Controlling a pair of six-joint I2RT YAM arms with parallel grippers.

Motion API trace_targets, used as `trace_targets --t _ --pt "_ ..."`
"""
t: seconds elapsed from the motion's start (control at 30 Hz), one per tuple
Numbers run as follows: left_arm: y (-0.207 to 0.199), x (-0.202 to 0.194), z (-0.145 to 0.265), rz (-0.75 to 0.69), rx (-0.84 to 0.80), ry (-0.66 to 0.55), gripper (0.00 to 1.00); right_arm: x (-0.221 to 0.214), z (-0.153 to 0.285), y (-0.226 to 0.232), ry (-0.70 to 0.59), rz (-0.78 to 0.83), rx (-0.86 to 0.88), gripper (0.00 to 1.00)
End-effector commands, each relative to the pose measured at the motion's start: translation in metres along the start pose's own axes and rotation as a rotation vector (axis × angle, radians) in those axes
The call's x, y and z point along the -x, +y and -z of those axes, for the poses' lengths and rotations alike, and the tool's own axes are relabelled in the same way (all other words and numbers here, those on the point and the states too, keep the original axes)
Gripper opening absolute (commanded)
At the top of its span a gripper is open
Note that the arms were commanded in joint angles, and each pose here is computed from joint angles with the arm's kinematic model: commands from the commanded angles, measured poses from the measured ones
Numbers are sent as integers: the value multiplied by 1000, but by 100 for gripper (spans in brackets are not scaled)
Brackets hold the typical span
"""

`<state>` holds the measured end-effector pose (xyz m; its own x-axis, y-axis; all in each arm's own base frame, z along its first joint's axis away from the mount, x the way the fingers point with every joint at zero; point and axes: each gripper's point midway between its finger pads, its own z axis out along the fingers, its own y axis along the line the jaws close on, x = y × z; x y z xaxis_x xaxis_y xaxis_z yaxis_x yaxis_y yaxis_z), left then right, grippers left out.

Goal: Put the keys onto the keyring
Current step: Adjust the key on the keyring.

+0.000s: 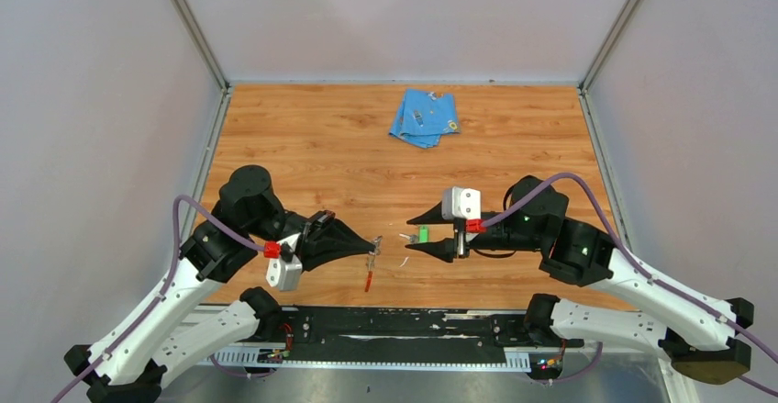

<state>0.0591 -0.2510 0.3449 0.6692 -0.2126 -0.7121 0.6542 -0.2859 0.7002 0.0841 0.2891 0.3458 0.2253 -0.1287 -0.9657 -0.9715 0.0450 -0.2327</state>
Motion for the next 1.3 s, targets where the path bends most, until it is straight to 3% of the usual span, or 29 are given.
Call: trace_targets --t 0.0,0.43,0.77,0.93,1.27 --pt "8 20 -1 -174 -12 -52 0 24 -3 -3 -119 51 6 45" --pt "24 46 -6 -161 18 -132 0 36 -7 15 -201 114 116 40" --pt "30 53 -7 -152 25 -138 0 36 -6 7 -204 86 65 41" --pt "30 59 -9 -141 13 -155 0 56 -4 11 -293 116 90 41" --pt "42 44 -9 17 97 -91 0 82 -7 16 -396 166 128 40"
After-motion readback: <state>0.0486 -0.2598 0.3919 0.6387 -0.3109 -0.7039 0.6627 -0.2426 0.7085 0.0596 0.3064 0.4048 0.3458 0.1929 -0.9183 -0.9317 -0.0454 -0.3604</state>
